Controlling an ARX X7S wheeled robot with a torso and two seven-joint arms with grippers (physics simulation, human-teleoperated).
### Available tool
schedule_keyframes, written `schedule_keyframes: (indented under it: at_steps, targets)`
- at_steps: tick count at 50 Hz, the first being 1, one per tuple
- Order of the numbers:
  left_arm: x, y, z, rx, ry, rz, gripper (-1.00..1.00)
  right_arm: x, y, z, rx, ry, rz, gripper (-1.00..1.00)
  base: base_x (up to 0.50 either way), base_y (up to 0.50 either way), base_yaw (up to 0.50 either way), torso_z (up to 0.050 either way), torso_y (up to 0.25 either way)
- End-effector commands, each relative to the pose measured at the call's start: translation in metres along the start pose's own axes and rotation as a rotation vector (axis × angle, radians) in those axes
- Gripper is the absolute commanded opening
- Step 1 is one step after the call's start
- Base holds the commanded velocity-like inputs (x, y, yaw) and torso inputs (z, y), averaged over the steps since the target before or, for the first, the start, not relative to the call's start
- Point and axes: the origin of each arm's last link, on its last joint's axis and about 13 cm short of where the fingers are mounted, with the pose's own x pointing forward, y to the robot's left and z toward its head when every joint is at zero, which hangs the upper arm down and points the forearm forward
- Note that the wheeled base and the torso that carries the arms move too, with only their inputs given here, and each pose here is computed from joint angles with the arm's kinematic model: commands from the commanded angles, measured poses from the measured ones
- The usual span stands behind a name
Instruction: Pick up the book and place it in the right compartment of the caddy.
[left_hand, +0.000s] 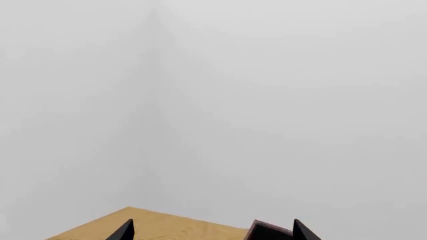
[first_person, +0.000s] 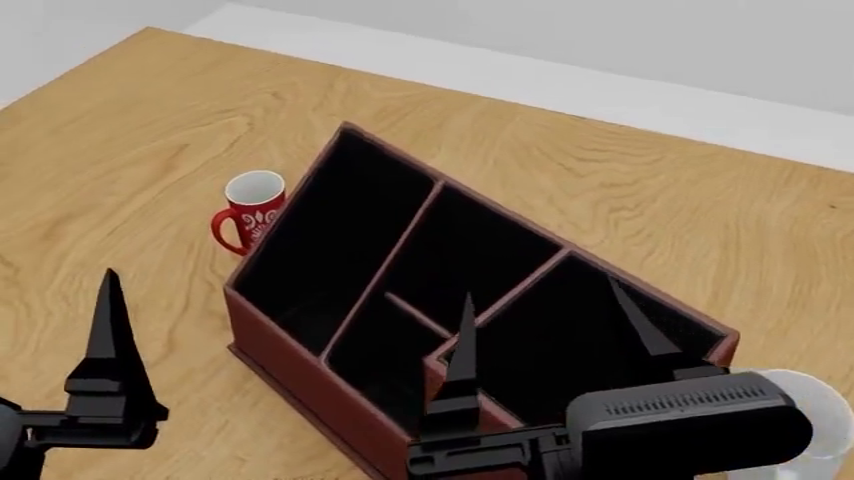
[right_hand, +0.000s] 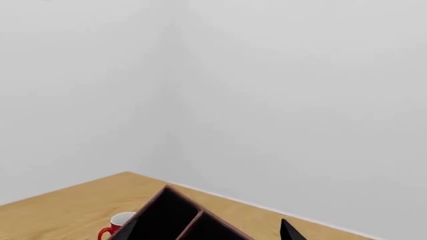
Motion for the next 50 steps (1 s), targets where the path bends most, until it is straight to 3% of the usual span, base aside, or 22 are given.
schedule_keyframes:
  at_steps: [1, 11, 13, 15, 21, 24, 25, 26, 30, 33, 50]
  targets:
    - [0.000, 0.000, 0.000, 0.001, -0.002, 0.001, 1.00, -0.001, 0.000, 0.001, 0.006, -0.003, -0.014, 1.00, 0.00, 0.00, 0.50, 0.000, 0.000]
    - [0.001, 0.001, 0.001, 0.000, -0.003, 0.002, 1.00, 0.001, 0.000, 0.002, 0.029, -0.002, -0.003, 1.00, 0.00, 0.00, 0.15, 0.000, 0.000]
    - [0.002, 0.003, 0.003, -0.004, -0.007, 0.010, 1.00, 0.000, 0.000, 0.005, 0.054, 0.051, 0.006, 1.00, 0.00, 0.00, 0.00, 0.000, 0.000]
    - [0.005, 0.006, 0.003, -0.007, -0.007, 0.025, 1.00, -0.003, 0.001, 0.013, 0.013, 0.062, 0.015, 1.00, 0.00, 0.00, 0.00, 0.000, 0.000]
    - [0.005, 0.007, 0.005, -0.011, -0.011, 0.031, 1.00, -0.005, -0.005, 0.063, -0.152, 0.142, 0.001, 1.00, 0.00, 0.00, 0.00, 0.000, 0.000]
    - [0.005, 0.009, 0.009, -0.019, -0.019, 0.034, 1.00, 0.000, -0.011, 0.101, -0.163, 0.112, 0.003, 1.00, 0.00, 0.00, 0.00, 0.000, 0.000]
    - [0.005, 0.009, 0.010, -0.020, -0.019, 0.035, 1.00, 0.000, -0.014, 0.102, -0.180, 0.160, 0.001, 1.00, 0.00, 0.00, 0.00, 0.000, 0.000]
    - [0.005, 0.009, 0.010, -0.023, -0.021, 0.038, 1.00, 0.009, -0.027, 0.114, -0.193, 0.159, -0.081, 1.00, 0.00, 0.00, 0.00, 0.000, 0.000]
    - [0.006, 0.010, 0.012, -0.028, -0.025, 0.040, 1.00, 0.018, -0.028, 0.149, -0.211, 0.155, -0.172, 1.00, 0.00, 0.00, 0.00, 0.000, 0.000]
    - [0.005, 0.010, 0.012, -0.029, -0.024, 0.037, 1.00, 0.005, -0.022, 0.166, -0.173, 0.227, 0.064, 1.00, 0.00, 0.00, 0.00, 0.000, 0.000]
    - [0.005, 0.011, 0.016, -0.035, -0.032, 0.037, 1.00, -0.007, -0.031, 0.222, -0.137, 0.479, 0.247, 1.00, 0.00, 0.00, 0.00, 0.000, 0.000]
